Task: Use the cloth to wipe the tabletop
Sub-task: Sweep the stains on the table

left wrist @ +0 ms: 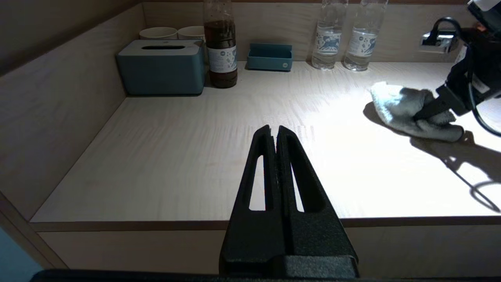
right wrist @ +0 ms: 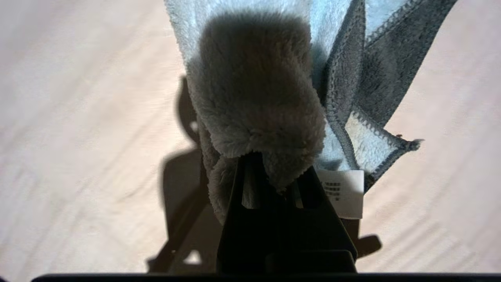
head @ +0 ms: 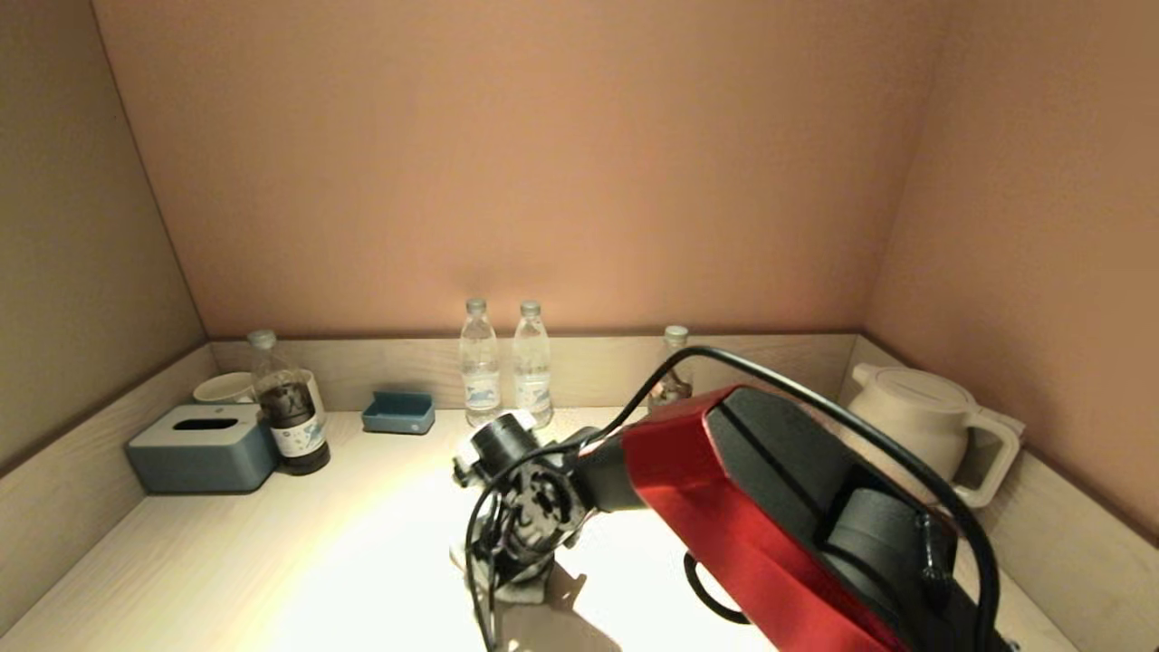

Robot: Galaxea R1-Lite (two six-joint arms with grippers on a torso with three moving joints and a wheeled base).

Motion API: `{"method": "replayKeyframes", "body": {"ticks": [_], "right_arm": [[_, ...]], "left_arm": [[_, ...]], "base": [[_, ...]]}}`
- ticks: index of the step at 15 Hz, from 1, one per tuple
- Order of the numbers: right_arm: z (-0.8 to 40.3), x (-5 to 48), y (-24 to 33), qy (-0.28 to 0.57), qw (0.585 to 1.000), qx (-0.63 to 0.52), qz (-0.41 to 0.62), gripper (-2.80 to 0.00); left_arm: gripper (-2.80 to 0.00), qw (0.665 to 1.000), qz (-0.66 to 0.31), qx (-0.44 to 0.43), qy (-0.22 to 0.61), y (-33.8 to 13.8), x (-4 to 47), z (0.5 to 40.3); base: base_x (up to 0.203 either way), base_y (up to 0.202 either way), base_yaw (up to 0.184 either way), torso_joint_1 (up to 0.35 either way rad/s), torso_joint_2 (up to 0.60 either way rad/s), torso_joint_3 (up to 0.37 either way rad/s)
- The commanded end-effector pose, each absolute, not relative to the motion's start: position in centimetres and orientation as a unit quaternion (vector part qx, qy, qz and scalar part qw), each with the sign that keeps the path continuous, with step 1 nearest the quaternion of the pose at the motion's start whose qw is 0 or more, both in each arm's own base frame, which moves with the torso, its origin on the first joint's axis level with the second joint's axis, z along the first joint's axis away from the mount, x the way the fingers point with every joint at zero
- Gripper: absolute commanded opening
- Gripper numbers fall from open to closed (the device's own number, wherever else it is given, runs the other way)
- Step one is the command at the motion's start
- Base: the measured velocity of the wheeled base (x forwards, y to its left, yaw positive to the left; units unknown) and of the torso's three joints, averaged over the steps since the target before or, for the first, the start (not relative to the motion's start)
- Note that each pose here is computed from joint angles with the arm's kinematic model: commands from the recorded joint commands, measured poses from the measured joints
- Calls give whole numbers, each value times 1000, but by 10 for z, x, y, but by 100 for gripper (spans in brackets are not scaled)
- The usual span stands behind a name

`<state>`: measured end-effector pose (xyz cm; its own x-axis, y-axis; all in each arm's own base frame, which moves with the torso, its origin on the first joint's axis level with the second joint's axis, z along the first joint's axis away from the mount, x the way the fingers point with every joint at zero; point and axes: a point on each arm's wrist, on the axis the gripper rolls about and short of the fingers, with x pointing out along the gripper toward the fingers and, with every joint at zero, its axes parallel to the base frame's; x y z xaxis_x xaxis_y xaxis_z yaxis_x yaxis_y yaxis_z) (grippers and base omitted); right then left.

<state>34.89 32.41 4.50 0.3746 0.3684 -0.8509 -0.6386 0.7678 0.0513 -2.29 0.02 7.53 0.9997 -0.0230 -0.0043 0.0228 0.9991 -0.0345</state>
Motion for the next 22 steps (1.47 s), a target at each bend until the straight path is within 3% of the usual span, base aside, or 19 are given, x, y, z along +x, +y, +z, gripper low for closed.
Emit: {"method": "replayKeyframes", "body": {"ticks": [1,5,10,17,22], "right_arm": [[53,365,305,463,828,-130,289,-280],[59,387,294,444,845,-113,276,-280],[27,400,307,420,853,-114,288,-280],[17,383,333,405,842,-145,325,-280],[26,358,370,349,844,-159,375,-280]], "left_arm": [[-280,1000,-11,-18,3,0,-23,75],[-280,1000,-11,-18,3,0,-23,75],[-280,1000,-11,-18,3,0,-23,75],[-280,1000,-11,-18,3,0,-23,75],[-280,1000,-11,-18,3,0,-23,75]], "base": [[0,0,0,0,0,0],[0,0,0,0,0,0],[0,0,0,0,0,0],[0,0,0,0,0,0],[0,0,0,0,0,0]]}}
